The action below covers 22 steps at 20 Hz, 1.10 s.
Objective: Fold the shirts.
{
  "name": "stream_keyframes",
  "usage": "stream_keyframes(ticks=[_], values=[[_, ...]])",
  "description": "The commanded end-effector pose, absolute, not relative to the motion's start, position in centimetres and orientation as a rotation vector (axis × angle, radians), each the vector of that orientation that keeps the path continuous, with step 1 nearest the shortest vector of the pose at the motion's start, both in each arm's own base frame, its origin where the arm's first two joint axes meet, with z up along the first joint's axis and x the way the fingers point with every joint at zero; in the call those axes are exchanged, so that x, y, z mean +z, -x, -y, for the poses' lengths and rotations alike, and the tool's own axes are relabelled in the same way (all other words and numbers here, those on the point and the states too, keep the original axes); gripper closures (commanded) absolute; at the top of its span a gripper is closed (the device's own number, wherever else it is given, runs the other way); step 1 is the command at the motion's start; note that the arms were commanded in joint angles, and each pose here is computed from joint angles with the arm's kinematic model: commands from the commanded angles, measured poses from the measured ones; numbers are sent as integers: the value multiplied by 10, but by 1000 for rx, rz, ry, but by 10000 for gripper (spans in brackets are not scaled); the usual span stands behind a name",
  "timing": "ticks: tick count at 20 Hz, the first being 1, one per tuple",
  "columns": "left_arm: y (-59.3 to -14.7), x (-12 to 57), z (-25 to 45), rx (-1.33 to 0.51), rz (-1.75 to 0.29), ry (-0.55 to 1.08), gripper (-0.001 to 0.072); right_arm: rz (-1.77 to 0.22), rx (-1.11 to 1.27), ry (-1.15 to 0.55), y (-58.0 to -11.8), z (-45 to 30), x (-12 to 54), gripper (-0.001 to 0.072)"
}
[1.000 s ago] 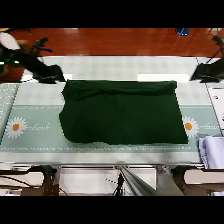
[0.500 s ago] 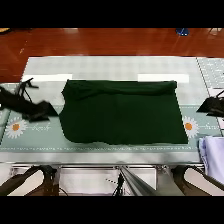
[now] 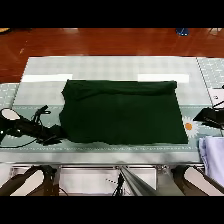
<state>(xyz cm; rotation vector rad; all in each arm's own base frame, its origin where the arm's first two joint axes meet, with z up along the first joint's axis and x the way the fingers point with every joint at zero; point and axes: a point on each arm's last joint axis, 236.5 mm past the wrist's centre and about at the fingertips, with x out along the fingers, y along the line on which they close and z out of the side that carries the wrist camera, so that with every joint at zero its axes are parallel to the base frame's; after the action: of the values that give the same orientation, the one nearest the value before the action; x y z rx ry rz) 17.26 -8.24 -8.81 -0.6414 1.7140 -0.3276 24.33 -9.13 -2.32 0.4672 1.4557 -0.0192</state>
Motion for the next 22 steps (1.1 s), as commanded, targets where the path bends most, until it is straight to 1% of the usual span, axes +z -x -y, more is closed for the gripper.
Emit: stream_keyframes(ticks=[1,3,4,5,6,9,14,19,22], values=[[-178,-103,103,-364,-1693,677,115,-1430,-23,-491,-247,91,-25,159],[-184,-112,118,-381,-1688,685,131,-1432,-16,-499,-246,89,-24,159],[-186,-117,121,-376,-1690,678,340,-1435,-12,-503,-246,88,-24,158],[-186,-121,121,-375,-1693,667,618,-1441,-10,-502,-244,87,-24,158],[-186,-121,121,-384,-1690,658,682,-1451,-13,-495,-242,89,-25,158],[-188,-120,117,-386,-1678,659,682,-1502,8,-496,-227,81,-40,174],[-191,-120,111,-399,-1653,653,684,-1594,56,-533,-192,56,-83,174],[-196,-109,112,-424,-1617,630,684,-1531,-4,-520,-200,64,-101,173],[-206,-99,110,-434,-1578,611,684,-1542,-11,-502,-197,67,-102,170]])
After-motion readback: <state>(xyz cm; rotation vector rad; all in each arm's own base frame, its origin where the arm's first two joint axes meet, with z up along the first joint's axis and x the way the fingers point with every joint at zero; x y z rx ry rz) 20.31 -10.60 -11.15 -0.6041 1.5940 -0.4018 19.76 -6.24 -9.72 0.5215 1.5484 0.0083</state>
